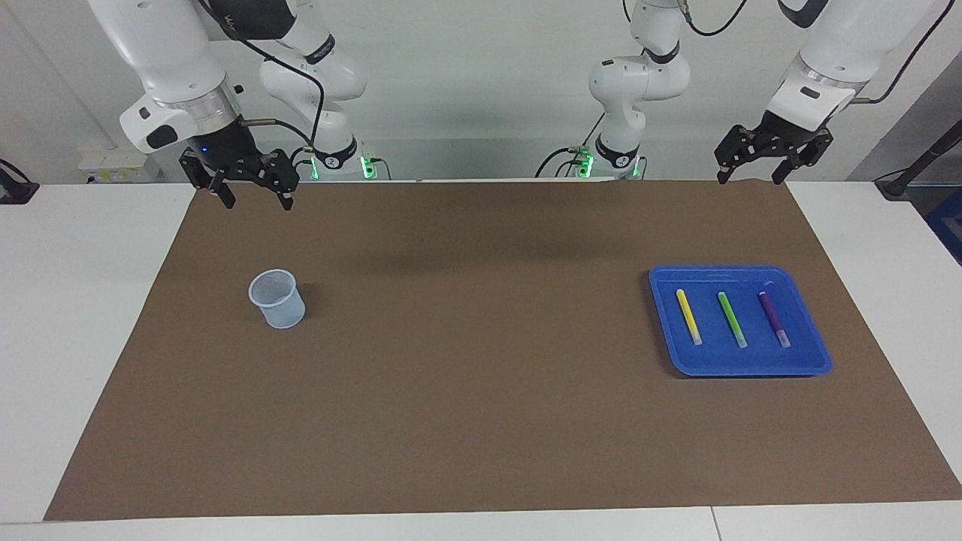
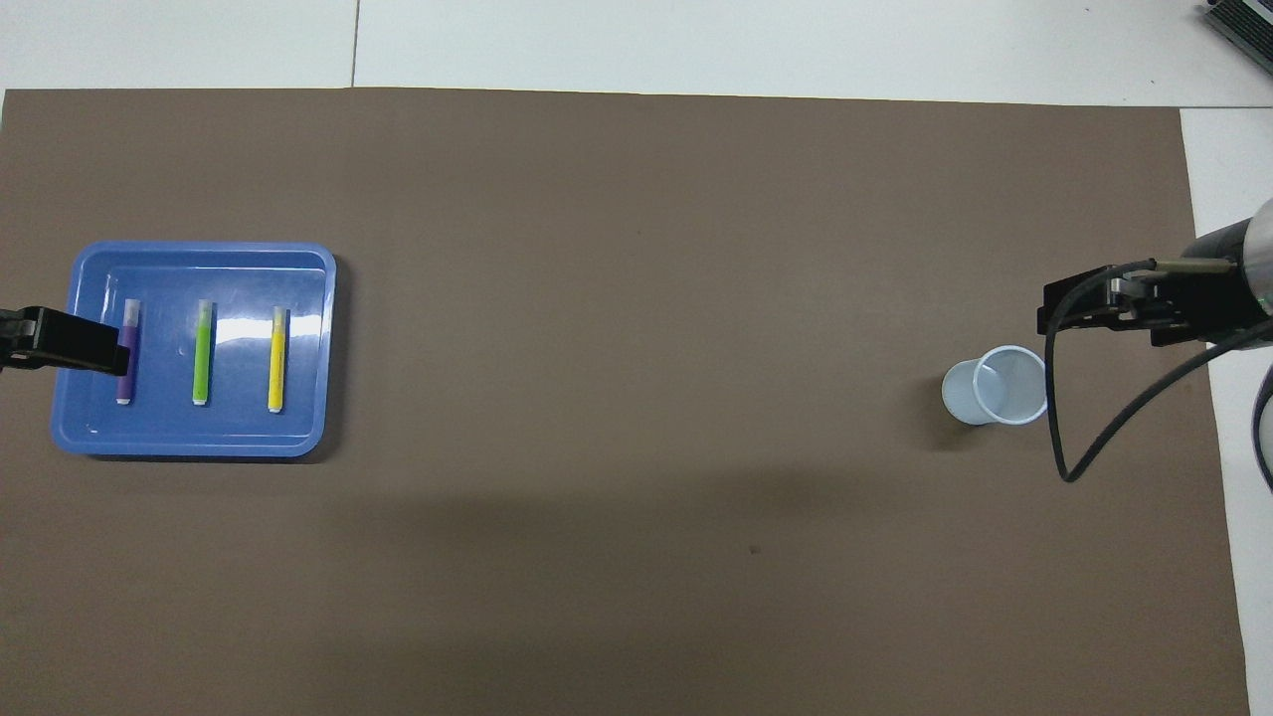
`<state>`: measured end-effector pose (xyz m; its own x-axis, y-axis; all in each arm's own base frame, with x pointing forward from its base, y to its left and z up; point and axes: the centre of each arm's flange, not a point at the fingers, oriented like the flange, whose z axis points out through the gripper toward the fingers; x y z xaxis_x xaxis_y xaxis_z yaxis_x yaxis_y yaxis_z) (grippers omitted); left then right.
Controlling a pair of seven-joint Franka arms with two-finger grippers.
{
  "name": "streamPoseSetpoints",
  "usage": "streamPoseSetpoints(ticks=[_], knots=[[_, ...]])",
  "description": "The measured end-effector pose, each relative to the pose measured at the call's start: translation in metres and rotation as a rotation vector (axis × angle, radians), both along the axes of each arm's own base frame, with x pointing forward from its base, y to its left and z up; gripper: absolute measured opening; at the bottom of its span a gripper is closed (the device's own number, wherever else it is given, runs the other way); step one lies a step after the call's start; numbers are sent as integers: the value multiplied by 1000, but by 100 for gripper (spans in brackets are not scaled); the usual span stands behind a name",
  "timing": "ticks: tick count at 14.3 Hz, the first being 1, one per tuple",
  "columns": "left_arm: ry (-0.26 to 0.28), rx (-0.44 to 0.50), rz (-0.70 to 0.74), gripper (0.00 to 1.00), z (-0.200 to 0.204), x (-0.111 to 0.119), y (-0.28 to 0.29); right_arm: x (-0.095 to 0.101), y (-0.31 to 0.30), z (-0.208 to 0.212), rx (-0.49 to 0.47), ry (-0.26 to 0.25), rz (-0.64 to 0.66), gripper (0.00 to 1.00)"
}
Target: Transfer and insert pens with both arms
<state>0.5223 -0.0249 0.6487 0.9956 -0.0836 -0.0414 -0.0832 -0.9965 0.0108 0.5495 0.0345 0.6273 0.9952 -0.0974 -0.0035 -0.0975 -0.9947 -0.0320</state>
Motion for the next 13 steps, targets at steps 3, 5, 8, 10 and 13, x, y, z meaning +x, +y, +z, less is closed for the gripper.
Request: streamPoseSetpoints(ticks=[3,5,8,10,13], knots=[[0,0,0,100,0,0,0,0,0,0,0,0,7,100],[0,0,0,100,0,0,0,0,0,0,0,0,7,100],[0,0,0,100,0,0,0,0,-1,0,0,0,5,100],[0,0,0,100,0,0,0,0,-1,0,0,0,6,100],[-3,-1,2,100,0,0,1,0,0,-6,0,0,5,100]])
